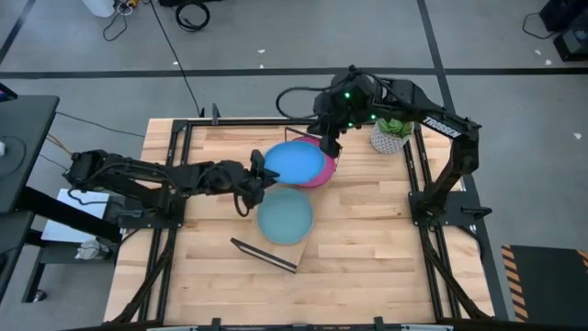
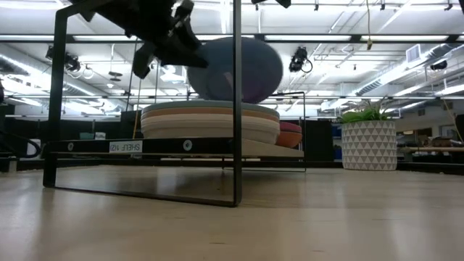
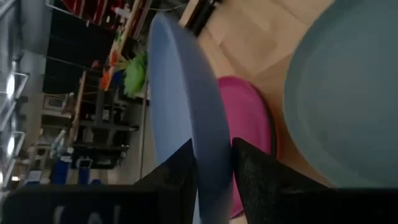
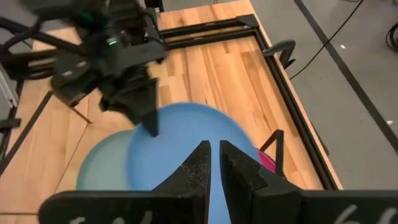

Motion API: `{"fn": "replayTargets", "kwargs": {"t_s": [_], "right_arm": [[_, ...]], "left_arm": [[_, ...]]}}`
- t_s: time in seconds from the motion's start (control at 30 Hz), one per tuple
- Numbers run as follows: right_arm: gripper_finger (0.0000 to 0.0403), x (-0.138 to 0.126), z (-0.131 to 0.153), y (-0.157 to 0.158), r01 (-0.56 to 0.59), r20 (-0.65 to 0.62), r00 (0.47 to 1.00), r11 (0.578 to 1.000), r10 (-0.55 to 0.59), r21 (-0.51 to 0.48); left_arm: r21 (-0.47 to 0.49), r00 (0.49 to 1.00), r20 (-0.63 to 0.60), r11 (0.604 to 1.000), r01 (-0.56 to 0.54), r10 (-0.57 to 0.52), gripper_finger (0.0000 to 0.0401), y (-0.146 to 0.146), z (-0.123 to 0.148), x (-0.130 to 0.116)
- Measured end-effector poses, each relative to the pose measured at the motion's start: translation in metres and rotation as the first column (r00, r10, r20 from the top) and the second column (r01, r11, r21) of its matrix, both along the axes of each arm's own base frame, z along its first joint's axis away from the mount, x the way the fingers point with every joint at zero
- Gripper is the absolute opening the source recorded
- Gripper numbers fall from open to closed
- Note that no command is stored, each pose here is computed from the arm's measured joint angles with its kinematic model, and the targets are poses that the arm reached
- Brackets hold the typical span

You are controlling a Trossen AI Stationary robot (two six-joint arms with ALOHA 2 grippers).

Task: Place and stack plates onto a shelf
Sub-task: Stack the blue plate on the pink plate, then return to Home Position

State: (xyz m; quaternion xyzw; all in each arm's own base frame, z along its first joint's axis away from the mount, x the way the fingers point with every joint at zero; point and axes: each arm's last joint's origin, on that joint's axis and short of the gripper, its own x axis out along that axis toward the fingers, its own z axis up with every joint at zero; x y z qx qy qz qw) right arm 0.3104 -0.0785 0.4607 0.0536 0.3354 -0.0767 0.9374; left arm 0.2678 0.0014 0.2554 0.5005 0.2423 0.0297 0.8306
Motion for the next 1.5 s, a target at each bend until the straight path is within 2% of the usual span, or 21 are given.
{"fn": "replayTargets", "kwargs": {"t_s": [0.2,0.47,0.6,0.73,0.97,1.07,1.17,1.23,1.33,1.43,1.5], "right_arm": [[0.0041,-0.002,0.003,0.01,0.005,-0.006,1.0,0.997,-0.005,-0.073],[0.0041,-0.002,0.003,0.011,0.009,-0.004,1.0,0.997,-0.009,-0.071],[0.0041,-0.001,0.003,0.015,-0.001,-0.009,1.0,0.998,0.0,-0.064],[0.0041,-0.002,0.0,0.021,-0.02,-0.04,0.999,0.998,0.017,-0.057],[0.0041,-0.006,-0.005,0.028,-0.022,-0.11,0.994,0.999,0.018,-0.033],[0.0041,-0.003,-0.015,0.035,-0.034,-0.154,0.988,0.999,0.03,-0.02],[0.0041,0.001,-0.032,0.047,-0.048,-0.211,0.977,0.998,0.039,-0.04],[0.004,0.001,-0.044,0.055,-0.046,-0.236,0.971,0.996,0.029,-0.071],[0.0035,-0.002,-0.066,0.067,-0.052,-0.221,0.975,0.996,0.036,-0.068],[0.0025,-0.01,-0.089,0.079,-0.065,-0.149,0.987,0.997,0.056,-0.05],[0.0019,-0.016,-0.104,0.086,-0.071,-0.102,0.993,0.997,0.067,-0.037]], "left_arm": [[-0.018,0.999,-0.043,0.999,0.029,-0.03,0.0102,0.012,-0.01,0.006],[0.166,0.99,-0.106,0.98,0.109,-0.092,0.0102,0.016,-0.038,0.033],[0.215,0.992,-0.115,0.974,0.077,-0.053,0.0103,0.025,-0.05,0.041],[0.191,0.997,-0.068,0.981,0.041,-0.029,0.0111,0.031,-0.048,0.043],[0.1,1.0,-0.002,0.995,0.005,-0.005,0.0151,0.029,-0.038,0.04],[-0.042,0.991,0.126,0.999,-0.027,0.032,0.0155,0.023,-0.016,0.031],[-0.256,0.96,0.256,0.966,-0.043,0.111,0.0155,0.02,0.01,0.015],[-0.399,0.951,0.282,0.917,-0.002,0.125,0.0155,0.018,0.023,0.001],[-0.578,0.965,0.25,0.812,0.08,0.083,0.0154,0.017,0.033,-0.019],[-0.69,0.979,0.196,0.717,0.099,0.054,0.0143,0.016,0.034,-0.034],[-0.716,0.979,0.199,0.688,0.117,0.04,0.0132,0.013,0.027,-0.042]]}}
